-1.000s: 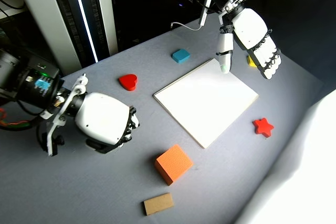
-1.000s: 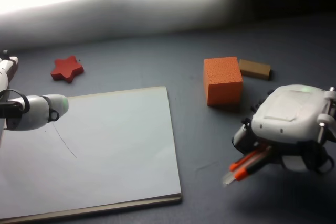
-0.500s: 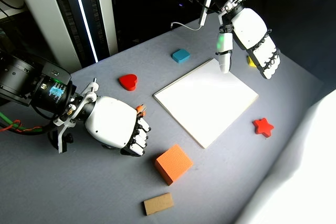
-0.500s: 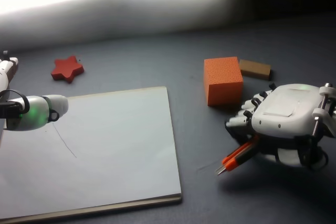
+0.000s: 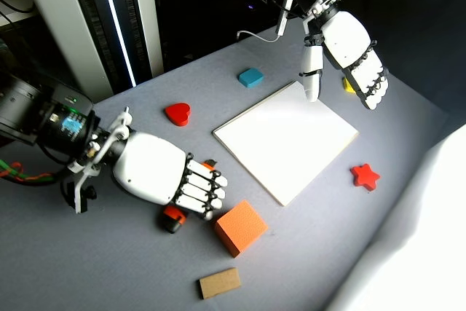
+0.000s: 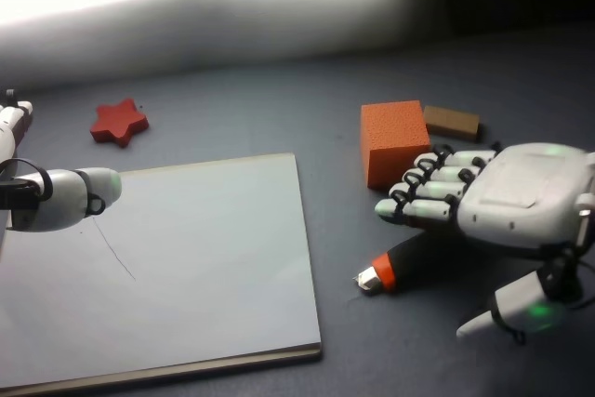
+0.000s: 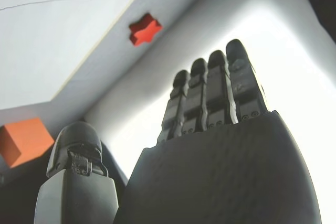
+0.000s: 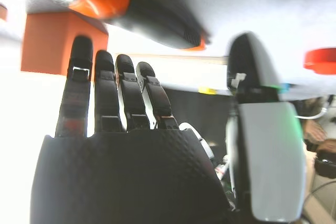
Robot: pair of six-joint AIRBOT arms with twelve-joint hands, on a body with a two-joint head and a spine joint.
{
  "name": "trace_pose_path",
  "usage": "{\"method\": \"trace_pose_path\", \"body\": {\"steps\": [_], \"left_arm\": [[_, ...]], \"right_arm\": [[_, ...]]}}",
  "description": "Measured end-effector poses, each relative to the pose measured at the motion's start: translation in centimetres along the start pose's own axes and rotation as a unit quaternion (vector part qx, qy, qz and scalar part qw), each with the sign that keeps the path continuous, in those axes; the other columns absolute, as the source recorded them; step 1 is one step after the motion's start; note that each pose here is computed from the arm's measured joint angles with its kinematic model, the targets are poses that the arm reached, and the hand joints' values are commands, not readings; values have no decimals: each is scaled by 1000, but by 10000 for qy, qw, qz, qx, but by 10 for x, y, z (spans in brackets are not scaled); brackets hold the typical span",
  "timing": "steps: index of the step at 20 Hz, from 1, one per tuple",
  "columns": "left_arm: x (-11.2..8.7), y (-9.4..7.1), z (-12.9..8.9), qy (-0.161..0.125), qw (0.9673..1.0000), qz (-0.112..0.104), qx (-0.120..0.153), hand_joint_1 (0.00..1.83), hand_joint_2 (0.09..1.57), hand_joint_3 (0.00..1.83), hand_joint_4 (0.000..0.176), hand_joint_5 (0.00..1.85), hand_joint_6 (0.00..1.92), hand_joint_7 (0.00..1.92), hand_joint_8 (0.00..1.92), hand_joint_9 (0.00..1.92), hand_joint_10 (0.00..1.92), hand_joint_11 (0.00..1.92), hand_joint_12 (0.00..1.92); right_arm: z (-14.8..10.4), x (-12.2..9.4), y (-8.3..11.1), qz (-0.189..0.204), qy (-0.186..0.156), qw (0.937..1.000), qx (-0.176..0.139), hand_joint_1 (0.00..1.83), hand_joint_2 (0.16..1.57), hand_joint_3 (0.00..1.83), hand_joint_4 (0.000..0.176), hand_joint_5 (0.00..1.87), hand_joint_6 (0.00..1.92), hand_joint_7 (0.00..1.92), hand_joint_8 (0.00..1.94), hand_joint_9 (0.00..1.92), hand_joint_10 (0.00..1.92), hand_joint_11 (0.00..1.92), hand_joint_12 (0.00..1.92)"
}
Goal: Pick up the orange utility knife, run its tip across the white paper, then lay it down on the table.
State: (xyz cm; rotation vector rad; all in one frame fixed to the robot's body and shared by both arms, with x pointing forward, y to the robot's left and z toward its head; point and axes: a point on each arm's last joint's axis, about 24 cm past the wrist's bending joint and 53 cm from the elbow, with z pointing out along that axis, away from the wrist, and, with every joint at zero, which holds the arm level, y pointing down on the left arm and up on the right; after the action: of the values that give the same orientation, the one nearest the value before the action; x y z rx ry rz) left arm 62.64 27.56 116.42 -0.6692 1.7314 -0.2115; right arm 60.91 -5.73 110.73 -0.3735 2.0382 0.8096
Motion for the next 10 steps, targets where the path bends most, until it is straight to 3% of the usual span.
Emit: {"method": "trace_pose_path", "body": {"steps": [2, 3, 4, 5, 6, 7, 8, 9, 10], "left_arm": [[0, 0, 0, 8, 10000, 42, 6, 0, 1135, 0, 0, 0, 0, 42, 2, 34, 2, 0, 116], [2, -2, 0, 47, 9998, 170, 42, 0, 1136, 0, 0, 0, 0, 42, 2, 33, 1, 0, 119], [5, -5, 0, 107, 9995, 265, 96, 0, 1135, 0, 0, 0, 0, 46, 3, 35, 2, 0, 120], [8, -8, 0, 175, 9991, 340, 159, 0, 1143, 3, 0, 15, 6, 59, 8, 49, 8, 0, 119], [11, -14, -1, 252, 9986, 397, 255, 0, 1148, 1, 0, 67, 6, 135, 1, 115, 11, 0, 255], [14, -23, -3, 335, 9972, 538, 406, 0, 1150, 1, 0, 126, 18, 192, 9, 167, 20, 0, 389], [16, -29, -5, 364, 9964, 569, 510, 0, 1157, 1, 0, 245, 32, 363, 18, 295, 39, 0, 720], [19, -33, -8, 408, 9959, 575, 566, 0, 1166, 2, 0, 418, 66, 573, 51, 474, 81, 0, 1040], [23, -38, -11, 437, 9954, 577, 631, 0, 1173, 3, 0, 507, 77, 674, 62, 571, 102, 0, 1210]], "right_arm": [[-12, -16, 5, -10, -164, 9999, -21, 371, 971, 0, 0, 0, 0, 0, 0, 0, 0, 0, 0], [-18, -27, 5, -8, -261, 9997, -11, 297, 1000, 0, 0, 0, 0, 33, 13, 37, 16, 23, 11], [-25, -35, 5, 49, -329, 9994, 13, 221, 1027, 0, 0, 5, 2, 97, 7, 93, 53, 4, 148], [-32, -42, 3, 92, -377, 9992, 43, 155, 1084, 11, 0, 144, 78, 319, 81, 238, 202, 0, 656], [-41, -50, 0, 105, -428, 9990, 98, 118, 1113, 15, 0, 238, 384, 464, 230, 241, 677, 0, 1146], [-52, -60, -3, 109, -483, 9986, 170, 103, 1136, 13, 0, 237, 728, 503, 468, 233, 1010, 0, 1431], [-58, -61, -6, 109, -431, 9988, 227, 106, 1162, 14, 0, 292, 1020, 517, 863, 310, 1301, 0, 1743], [-64, -65, -8, 113, -418, 9987, 269, 117, 1187, 17, 0, 392, 1153, 560, 1180, 378, 1539, 74, 1885], [-73, -70, -12, 144, -426, 9984, 334, 113, 1200, 17, 0, 489, 1171, 620, 1332, 420, 1680, 198, 1914]]}}
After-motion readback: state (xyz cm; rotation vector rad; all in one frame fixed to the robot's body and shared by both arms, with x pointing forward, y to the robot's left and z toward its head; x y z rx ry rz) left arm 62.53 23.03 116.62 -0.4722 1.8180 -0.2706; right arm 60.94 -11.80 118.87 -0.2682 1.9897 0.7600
